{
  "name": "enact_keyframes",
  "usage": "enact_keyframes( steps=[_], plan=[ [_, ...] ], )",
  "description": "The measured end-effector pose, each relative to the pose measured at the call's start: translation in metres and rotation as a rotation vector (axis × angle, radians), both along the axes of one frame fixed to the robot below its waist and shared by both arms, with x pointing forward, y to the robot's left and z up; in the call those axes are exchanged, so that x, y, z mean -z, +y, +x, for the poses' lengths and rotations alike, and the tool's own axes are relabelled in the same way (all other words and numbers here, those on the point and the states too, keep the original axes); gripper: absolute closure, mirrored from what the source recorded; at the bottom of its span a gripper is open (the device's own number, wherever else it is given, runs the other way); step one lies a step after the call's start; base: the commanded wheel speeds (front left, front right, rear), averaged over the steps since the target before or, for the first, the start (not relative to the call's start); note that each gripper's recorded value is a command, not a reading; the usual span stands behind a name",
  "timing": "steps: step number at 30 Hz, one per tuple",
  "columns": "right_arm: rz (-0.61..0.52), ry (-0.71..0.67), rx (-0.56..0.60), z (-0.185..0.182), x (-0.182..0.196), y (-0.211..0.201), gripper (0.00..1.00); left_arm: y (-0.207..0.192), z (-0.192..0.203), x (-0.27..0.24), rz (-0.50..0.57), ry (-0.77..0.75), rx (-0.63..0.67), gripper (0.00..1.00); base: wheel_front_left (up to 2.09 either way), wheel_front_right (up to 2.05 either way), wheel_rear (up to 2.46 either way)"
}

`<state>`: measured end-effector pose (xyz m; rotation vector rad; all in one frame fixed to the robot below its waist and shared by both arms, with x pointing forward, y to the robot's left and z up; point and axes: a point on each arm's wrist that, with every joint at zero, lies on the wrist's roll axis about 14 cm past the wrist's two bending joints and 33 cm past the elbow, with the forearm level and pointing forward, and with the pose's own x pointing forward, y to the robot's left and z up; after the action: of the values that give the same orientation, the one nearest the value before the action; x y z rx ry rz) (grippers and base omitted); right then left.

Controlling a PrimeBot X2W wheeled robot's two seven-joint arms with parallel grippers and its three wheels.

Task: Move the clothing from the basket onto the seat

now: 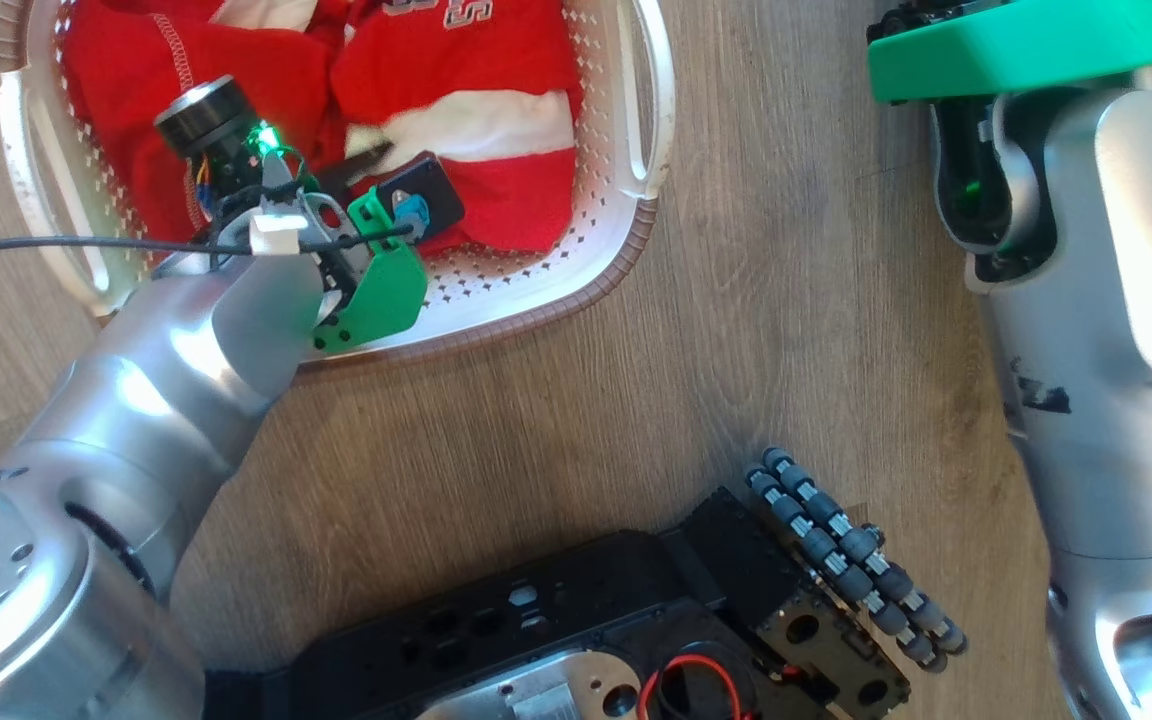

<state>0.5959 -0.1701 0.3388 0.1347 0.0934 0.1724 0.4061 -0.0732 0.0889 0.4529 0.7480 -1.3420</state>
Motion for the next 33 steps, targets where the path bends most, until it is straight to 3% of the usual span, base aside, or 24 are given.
enact_keyframes(
  steps=[11, 17, 33],
  plan=[
    [-0.003, -0.024, 0.025, 0.003, -0.013, -0.008, 0.00, -0.011, 0.040, -0.026, -0.117, 0.063, -0.269, 1.00, 0.00, 0.00, 0.00],
    [-0.004, -0.067, 0.012, 0.006, -0.038, 0.000, 0.00, -0.023, 0.069, -0.078, -0.260, 0.048, -0.409, 1.00, 0.00, 0.00, 0.00],
    [0.025, -0.133, -0.048, -0.015, -0.103, 0.023, 0.00, 0.009, 0.084, -0.200, -0.434, -0.076, -0.621, 1.00, 0.00, 0.00, 0.00]
  ],
)
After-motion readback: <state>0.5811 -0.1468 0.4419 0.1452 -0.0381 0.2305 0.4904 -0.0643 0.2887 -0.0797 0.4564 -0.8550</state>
